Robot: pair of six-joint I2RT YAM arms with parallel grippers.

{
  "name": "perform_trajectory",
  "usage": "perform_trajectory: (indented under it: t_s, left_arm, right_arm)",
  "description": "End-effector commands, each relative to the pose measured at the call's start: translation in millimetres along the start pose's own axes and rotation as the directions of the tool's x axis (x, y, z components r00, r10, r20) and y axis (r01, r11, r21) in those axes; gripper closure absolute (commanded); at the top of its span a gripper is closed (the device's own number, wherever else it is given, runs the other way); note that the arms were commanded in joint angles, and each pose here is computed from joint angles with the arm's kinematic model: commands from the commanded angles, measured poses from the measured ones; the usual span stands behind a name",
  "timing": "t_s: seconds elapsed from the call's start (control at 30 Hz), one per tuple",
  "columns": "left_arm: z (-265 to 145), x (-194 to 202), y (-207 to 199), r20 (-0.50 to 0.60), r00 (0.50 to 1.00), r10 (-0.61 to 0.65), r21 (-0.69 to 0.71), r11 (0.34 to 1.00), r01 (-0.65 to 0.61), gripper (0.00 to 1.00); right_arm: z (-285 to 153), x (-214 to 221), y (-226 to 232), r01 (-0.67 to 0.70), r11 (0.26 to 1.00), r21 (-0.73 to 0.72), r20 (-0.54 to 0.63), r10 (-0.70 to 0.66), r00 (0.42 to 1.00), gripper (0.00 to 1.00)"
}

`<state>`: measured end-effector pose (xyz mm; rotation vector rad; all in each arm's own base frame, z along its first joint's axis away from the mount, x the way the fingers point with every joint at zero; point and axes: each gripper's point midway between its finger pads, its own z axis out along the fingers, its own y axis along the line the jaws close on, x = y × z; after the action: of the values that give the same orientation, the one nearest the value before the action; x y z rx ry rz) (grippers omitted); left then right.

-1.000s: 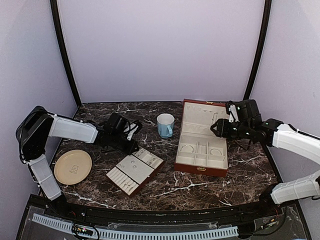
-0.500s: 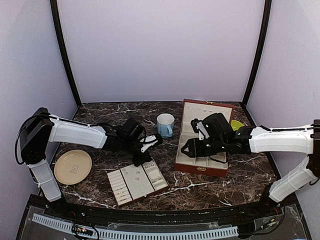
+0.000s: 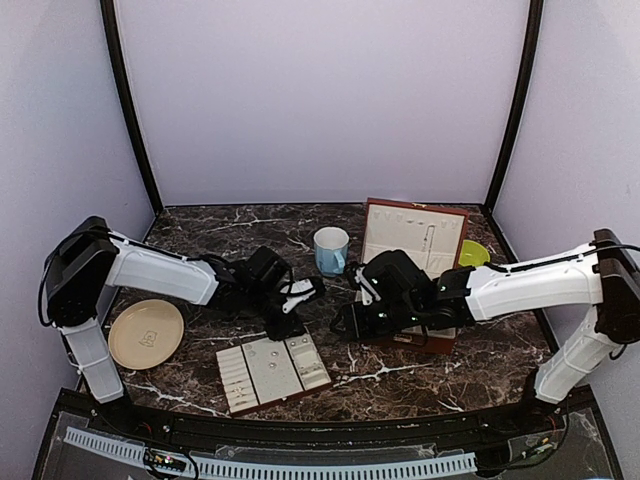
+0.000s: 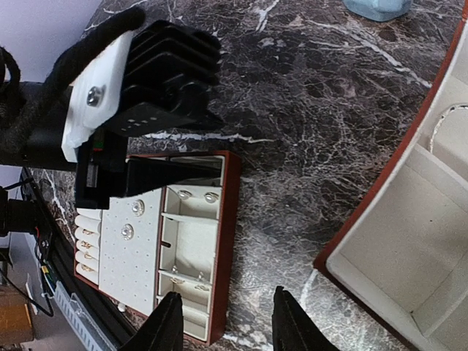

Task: Organize the mixed jewelry
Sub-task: Position the compartment layer at the center of the board, then pick up the compartment layer from the center of the board.

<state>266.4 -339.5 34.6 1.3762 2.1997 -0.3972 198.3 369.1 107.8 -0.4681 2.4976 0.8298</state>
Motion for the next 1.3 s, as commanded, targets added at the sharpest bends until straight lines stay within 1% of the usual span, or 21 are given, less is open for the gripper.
perform_trajectory:
  t_s: [0.0,0.03,0.07,0.1,0.13,0.17,0.23,0.3,0.33,0.37,0.47,0.57,0.63,0.67,0.77,0.93,1.07,1.17,1.27]
  left_arm:
    - [-26,-15,4,0.126,0.991,-0.046,-0.029,0.998,0.050,0.53]
    - [-42,-26,15,0.192,0.978,-0.079,-0.056,0.994,0.092,0.51]
    - [-53,-20,19,0.214,0.972,-0.100,-0.067,0.991,0.117,0.48]
    - [-62,-20,35,0.258,0.955,-0.148,-0.084,0.981,0.175,0.46]
    - [-64,-6,38,0.256,0.950,-0.179,-0.084,0.975,0.207,0.44]
    - [-80,-7,55,0.310,0.922,-0.231,-0.099,0.957,0.273,0.43]
    - [-98,3,70,0.352,0.889,-0.292,-0.122,0.928,0.353,0.42]
    - [-117,6,82,0.398,0.853,-0.339,-0.154,0.891,0.426,0.38]
    - [-131,2,86,0.433,0.833,-0.345,-0.164,0.878,0.449,0.34]
    - [-137,2,91,0.447,0.810,-0.379,-0.158,0.858,0.489,0.33]
    - [-161,-5,99,0.500,0.755,-0.425,-0.118,0.830,0.545,0.32]
    - [-178,-4,117,0.516,0.705,-0.487,-0.093,0.786,0.611,0.32]
    - [-189,-5,123,0.522,0.673,-0.524,-0.056,0.767,0.640,0.32]
    - [-196,-6,123,0.531,0.662,-0.529,-0.033,0.767,0.640,0.32]
    - [-210,-15,122,0.558,0.648,-0.518,0.007,0.784,0.621,0.31]
    - [-213,-19,122,0.557,0.644,-0.524,0.031,0.789,0.614,0.31]
    - [-212,-19,117,0.559,0.644,-0.523,0.053,0.797,0.601,0.32]
    - [-217,-24,117,0.581,0.635,-0.508,0.065,0.807,0.587,0.32]
    - [-219,-24,116,0.587,0.631,-0.507,0.067,0.807,0.586,0.33]
  right_arm:
    - [2,-7,21,0.030,0.999,0.013,0.023,-0.030,0.999,0.60]
    - [3,-4,23,0.035,0.999,0.018,0.016,-0.036,0.999,0.61]
    - [6,-1,25,0.039,0.999,0.018,0.005,-0.039,0.999,0.61]
    - [9,2,26,0.036,0.999,0.014,-0.004,-0.036,0.999,0.61]
    - [12,5,26,0.029,0.999,0.013,-0.013,-0.029,1.000,0.61]
    - [15,7,26,0.024,1.000,0.012,-0.023,-0.024,0.999,0.61]
    - [21,11,28,0.029,0.999,0.016,-0.043,-0.029,0.999,0.61]
    - [28,14,29,0.051,0.998,0.042,-0.065,-0.049,0.997,0.62]
    - [33,16,29,0.061,0.997,0.054,-0.080,-0.057,0.995,0.63]
    - [37,18,28,0.069,0.995,0.067,-0.095,-0.063,0.993,0.64]
    - [51,23,27,0.088,0.992,0.093,-0.132,-0.076,0.988,0.65]
    - [61,28,18,0.111,0.982,0.155,-0.171,-0.084,0.982,0.67]
    - [65,31,15,0.123,0.976,0.177,-0.190,-0.089,0.978,0.67]
    - [68,32,14,0.125,0.975,0.185,-0.198,-0.088,0.976,0.68]
    - [74,37,10,0.133,0.969,0.206,-0.219,-0.087,0.972,0.68]
    - [82,40,9,0.140,0.963,0.230,-0.236,-0.084,0.968,0.70]
    - [88,40,6,0.150,0.952,0.267,-0.246,-0.083,0.966,0.78]
    - [88,41,2,0.164,0.937,0.308,-0.253,-0.085,0.964,0.83]
    - [87,43,-2,0.171,0.927,0.334,-0.266,-0.081,0.961,0.92]
